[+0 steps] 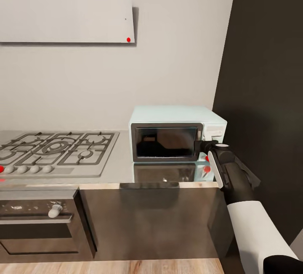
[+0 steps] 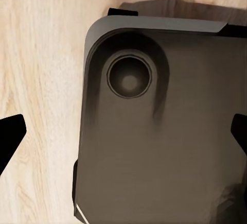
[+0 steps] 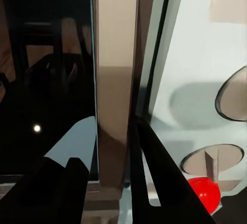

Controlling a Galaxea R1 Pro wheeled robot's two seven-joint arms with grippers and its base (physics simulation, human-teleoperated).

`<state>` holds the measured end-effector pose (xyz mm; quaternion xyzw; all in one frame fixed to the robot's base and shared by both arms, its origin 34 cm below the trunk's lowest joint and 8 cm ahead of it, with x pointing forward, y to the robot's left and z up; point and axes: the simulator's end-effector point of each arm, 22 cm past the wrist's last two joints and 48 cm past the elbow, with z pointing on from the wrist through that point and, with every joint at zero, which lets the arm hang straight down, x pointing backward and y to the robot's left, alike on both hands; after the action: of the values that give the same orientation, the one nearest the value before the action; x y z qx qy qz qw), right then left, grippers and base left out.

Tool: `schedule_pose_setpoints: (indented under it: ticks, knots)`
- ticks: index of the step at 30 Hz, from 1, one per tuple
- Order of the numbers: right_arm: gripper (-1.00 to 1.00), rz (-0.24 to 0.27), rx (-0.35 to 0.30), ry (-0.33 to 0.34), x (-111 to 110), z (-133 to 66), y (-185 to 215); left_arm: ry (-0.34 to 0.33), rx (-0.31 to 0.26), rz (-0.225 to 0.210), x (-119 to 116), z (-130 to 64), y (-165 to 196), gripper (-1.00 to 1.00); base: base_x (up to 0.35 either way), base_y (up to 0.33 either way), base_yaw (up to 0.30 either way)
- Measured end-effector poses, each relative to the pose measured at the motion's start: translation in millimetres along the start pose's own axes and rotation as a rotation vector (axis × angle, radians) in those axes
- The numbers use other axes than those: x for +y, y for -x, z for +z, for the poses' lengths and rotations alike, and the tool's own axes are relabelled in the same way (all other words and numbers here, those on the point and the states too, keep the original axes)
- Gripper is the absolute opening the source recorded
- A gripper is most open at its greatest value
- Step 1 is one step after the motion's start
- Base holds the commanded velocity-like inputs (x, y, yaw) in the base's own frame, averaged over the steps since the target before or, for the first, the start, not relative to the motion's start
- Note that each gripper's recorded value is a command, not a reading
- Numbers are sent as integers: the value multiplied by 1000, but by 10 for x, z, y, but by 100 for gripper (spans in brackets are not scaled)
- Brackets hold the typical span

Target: In the kitchen, take the popcorn bag from the countertop, put it into the microwave, and heat it until the popcorn is cooked so the cooked popcorn ends up inside the bag.

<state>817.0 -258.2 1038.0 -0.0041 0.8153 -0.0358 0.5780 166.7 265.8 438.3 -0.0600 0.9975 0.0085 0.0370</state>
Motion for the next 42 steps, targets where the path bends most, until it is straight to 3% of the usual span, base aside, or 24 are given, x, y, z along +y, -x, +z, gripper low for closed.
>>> schedule_pose_setpoints:
  ticks: [26,42]
  knots:
    - [-100,34,1,42,102,5,-7,-1,-19,0,-10,0,42,100,-127,0,0]
    - [-100,-11,-2,57,240,-6,-1,-1,-19,0,-7,0,42,100,-116,0,0]
